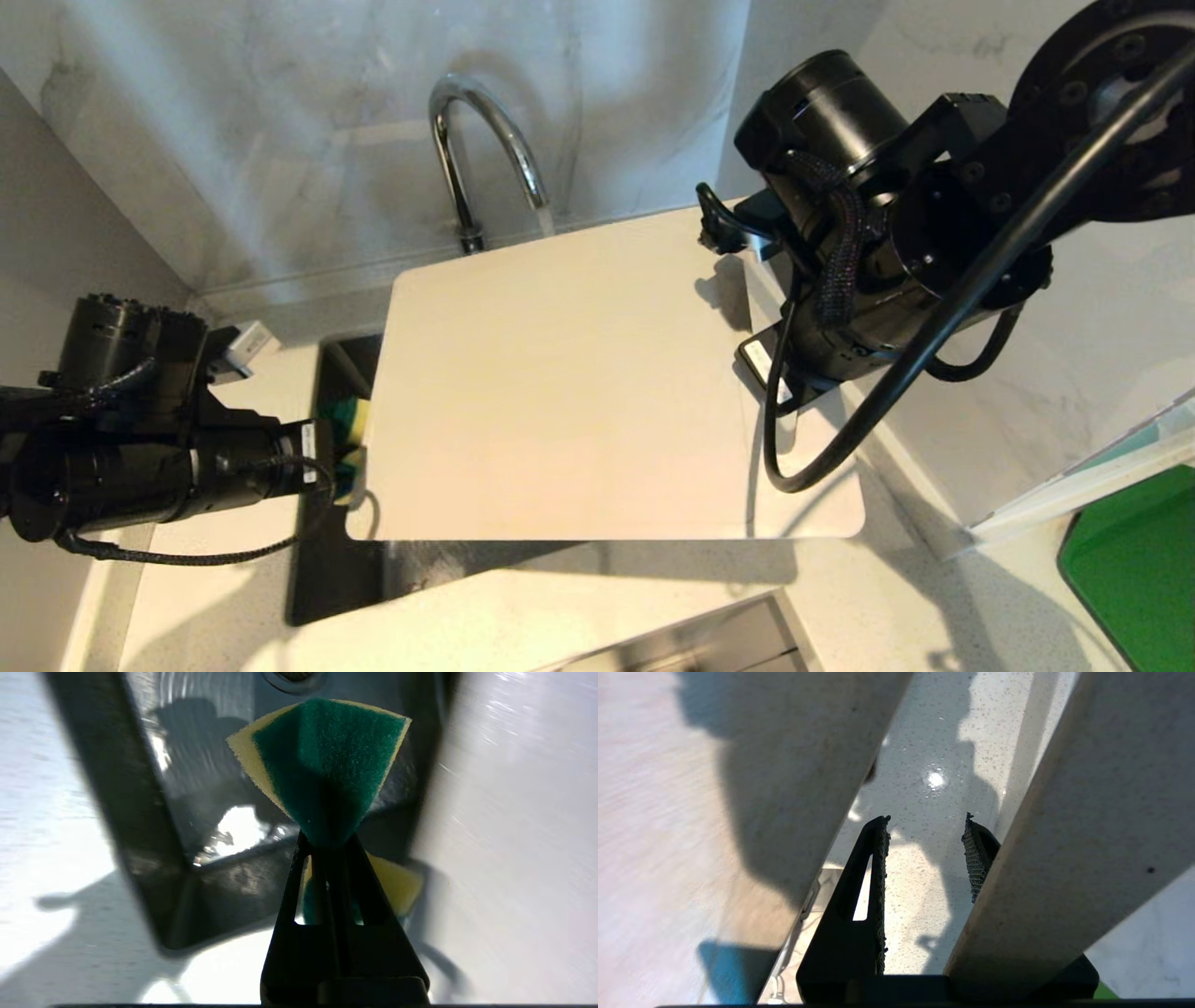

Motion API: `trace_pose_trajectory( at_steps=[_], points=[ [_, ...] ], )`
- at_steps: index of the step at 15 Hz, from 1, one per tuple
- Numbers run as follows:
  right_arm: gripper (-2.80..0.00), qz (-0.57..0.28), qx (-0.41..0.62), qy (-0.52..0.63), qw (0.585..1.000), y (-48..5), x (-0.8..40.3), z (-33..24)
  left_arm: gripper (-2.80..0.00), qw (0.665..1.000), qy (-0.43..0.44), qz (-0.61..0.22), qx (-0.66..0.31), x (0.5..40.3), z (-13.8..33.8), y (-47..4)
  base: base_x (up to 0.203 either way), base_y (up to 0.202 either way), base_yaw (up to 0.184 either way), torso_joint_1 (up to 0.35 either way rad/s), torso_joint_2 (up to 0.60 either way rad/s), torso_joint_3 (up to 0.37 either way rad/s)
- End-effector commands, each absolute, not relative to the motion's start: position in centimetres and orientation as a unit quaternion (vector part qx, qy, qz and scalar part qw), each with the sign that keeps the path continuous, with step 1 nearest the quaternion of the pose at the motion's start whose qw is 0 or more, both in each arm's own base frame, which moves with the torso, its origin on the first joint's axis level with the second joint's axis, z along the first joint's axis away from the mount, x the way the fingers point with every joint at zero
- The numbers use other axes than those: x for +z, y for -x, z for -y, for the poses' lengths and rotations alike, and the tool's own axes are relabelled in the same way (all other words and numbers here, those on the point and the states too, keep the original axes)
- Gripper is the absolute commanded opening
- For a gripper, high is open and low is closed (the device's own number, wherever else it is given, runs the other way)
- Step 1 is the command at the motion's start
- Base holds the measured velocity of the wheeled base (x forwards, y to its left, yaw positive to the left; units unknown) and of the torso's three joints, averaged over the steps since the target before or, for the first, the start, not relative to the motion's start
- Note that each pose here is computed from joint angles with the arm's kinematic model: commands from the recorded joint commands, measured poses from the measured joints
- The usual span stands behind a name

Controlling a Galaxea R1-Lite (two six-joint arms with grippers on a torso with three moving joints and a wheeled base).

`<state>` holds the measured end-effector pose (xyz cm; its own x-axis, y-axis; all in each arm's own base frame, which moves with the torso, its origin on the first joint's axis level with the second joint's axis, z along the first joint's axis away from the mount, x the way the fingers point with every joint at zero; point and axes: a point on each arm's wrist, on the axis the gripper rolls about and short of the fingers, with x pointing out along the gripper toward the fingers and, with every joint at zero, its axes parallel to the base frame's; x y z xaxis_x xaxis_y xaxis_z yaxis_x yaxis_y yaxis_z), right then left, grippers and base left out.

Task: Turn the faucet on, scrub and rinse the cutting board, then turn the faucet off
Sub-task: Scrub the cutting board underwater, then put down the cleaning cloth

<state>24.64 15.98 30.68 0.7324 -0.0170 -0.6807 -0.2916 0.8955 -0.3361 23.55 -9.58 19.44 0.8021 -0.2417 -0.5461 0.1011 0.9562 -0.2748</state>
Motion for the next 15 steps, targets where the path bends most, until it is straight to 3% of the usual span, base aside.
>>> trace_pose_trajectory(
  at_steps=[1, 9, 15],
  points=[
    [-2.80, -0.360, 0.074, 0.218, 0.904, -24.4, 30.7, -15.8, -2.80, 0.948, 0.127, -0.283, -0.077, 20.3, 8.1, -23.4, 0.000, 0.000, 0.000, 0.000, 0.00, 0.000],
    [-2.80, -0.371, 0.070, 0.217, 0.900, -24.4, 30.0, -15.8, -2.80, 0.965, 0.140, -0.212, -0.067, 24.2, 4.7, -21.8, 0.000, 0.000, 0.000, 0.000, 0.00, 0.000],
    [-2.80, -0.388, 0.078, 0.218, 0.892, -24.2, 29.2, -15.7, -2.80, 0.968, 0.110, -0.224, -0.037, 24.5, 3.1, -21.4, 0.000, 0.000, 0.000, 0.000, 0.00, 0.000]
  ],
)
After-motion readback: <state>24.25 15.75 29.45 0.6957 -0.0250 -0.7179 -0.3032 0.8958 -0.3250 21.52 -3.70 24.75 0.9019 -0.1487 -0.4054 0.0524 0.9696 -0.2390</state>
